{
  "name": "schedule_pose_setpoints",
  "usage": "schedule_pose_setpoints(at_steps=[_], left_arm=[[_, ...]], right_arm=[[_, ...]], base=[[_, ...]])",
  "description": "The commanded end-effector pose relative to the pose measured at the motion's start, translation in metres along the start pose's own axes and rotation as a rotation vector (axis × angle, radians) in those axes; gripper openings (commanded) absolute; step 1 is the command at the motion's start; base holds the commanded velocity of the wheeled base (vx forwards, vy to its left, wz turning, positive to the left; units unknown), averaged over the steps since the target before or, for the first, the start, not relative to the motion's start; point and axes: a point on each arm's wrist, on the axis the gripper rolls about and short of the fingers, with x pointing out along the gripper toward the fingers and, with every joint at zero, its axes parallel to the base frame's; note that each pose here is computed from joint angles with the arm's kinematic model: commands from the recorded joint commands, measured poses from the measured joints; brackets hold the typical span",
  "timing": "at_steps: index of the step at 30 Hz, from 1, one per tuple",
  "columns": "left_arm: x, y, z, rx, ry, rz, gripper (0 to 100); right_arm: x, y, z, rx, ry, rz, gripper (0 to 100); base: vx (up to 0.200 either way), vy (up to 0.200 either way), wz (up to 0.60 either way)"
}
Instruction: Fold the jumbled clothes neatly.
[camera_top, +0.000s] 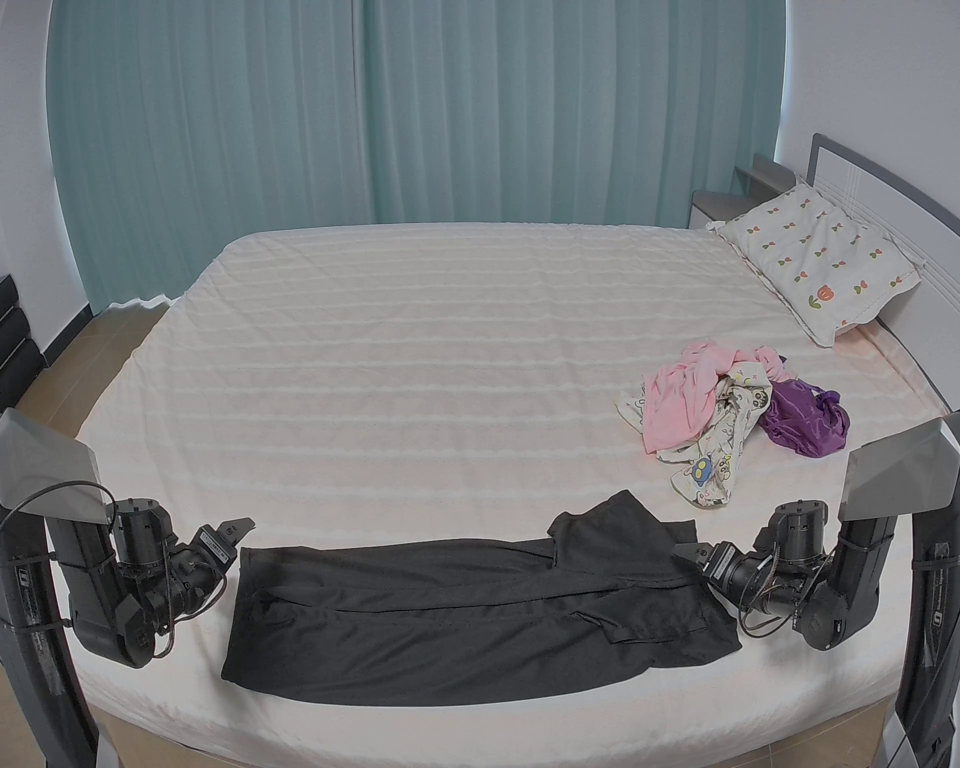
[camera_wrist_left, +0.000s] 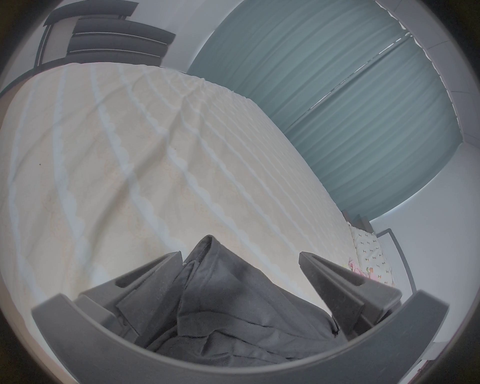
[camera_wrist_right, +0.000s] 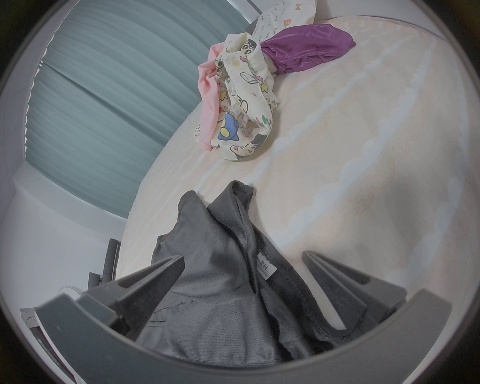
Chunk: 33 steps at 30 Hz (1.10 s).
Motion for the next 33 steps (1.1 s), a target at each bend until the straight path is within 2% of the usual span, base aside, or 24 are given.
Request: schedule_pose_setpoints(at_steps=[1, 14, 15, 20, 26, 33], left_arm=[[0.009, -0.001, -0.007, 0.02, 0.027, -0.002, 100], [0.013, 0.009, -0.027, 0.106, 0.103, 0.038, 100], [0.014, 0.01, -0.028, 0.114, 0.106, 0.043, 0], [0.012, 0.016, -0.033, 0.153, 0.131, 0.067, 0], [0.008, 0.017, -0.031, 0.161, 0.106, 0.1, 0], [-0.005, 0.011, -0.027, 0.167, 0.089, 0.088, 0]], right_arm=[[0.001, 0.0, 0.0, 0.016, -0.001, 0.003, 100], [0.003, -0.001, -0.002, 0.019, 0.006, -0.003, 100], [0.003, -0.001, -0.002, 0.019, 0.006, -0.003, 100], [0.003, -0.002, -0.002, 0.02, 0.004, -0.004, 100], [0.004, -0.005, 0.001, 0.027, -0.003, -0.01, 100], [0.004, -0.005, 0.0, 0.027, -0.002, -0.011, 100]], base=[[0.0, 0.0, 0.0], [0.0, 0.0, 0.0], [0.0, 0.0, 0.0], [0.0, 0.0, 0.0], [0.0, 0.0, 0.0], [0.0, 0.0, 0.0]])
